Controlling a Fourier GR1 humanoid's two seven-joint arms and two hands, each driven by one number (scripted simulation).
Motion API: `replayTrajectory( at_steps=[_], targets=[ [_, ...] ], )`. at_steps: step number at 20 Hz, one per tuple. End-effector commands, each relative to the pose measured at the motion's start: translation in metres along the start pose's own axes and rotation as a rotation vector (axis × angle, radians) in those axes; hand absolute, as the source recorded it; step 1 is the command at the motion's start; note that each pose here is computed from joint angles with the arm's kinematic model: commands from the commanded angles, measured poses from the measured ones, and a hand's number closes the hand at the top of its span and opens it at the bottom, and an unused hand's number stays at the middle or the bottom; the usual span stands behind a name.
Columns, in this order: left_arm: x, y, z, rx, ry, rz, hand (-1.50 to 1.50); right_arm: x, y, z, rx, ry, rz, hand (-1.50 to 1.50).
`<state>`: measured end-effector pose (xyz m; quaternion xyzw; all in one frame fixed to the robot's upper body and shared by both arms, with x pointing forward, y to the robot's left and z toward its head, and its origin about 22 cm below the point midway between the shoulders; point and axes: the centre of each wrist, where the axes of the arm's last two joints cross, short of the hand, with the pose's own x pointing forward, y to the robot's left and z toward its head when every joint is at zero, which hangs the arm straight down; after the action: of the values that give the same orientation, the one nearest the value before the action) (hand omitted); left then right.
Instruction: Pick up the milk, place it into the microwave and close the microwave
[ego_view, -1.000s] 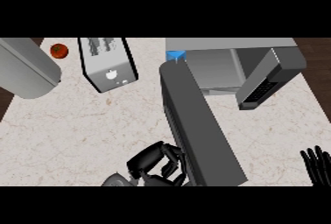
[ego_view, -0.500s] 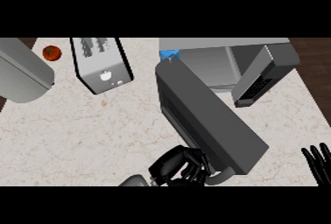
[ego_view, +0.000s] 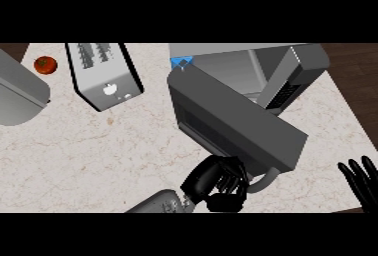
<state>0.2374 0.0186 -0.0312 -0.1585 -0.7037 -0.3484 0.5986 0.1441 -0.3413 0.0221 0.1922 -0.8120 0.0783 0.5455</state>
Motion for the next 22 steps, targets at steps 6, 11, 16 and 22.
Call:
replayTrajectory(
  at_steps=[6,11,16,22],
  targets=[
    [0.029,0.01,-0.033,0.19,-0.076,0.049,1.5,0.025,0.011,-0.011,0.069,-0.008,-0.02,-1.5],
    [0.04,0.029,-0.055,0.258,-0.083,0.019,1.5,0.034,0.01,-0.014,0.07,-0.006,-0.024,-1.5],
    [0.049,0.047,-0.074,0.322,-0.077,0.027,1.5,0.039,0.014,-0.017,0.066,0.014,-0.026,-1.5],
    [0.046,0.058,-0.082,0.355,-0.056,0.068,1.5,0.043,0.011,-0.026,0.079,0.018,-0.026,-1.5]
  ],
)
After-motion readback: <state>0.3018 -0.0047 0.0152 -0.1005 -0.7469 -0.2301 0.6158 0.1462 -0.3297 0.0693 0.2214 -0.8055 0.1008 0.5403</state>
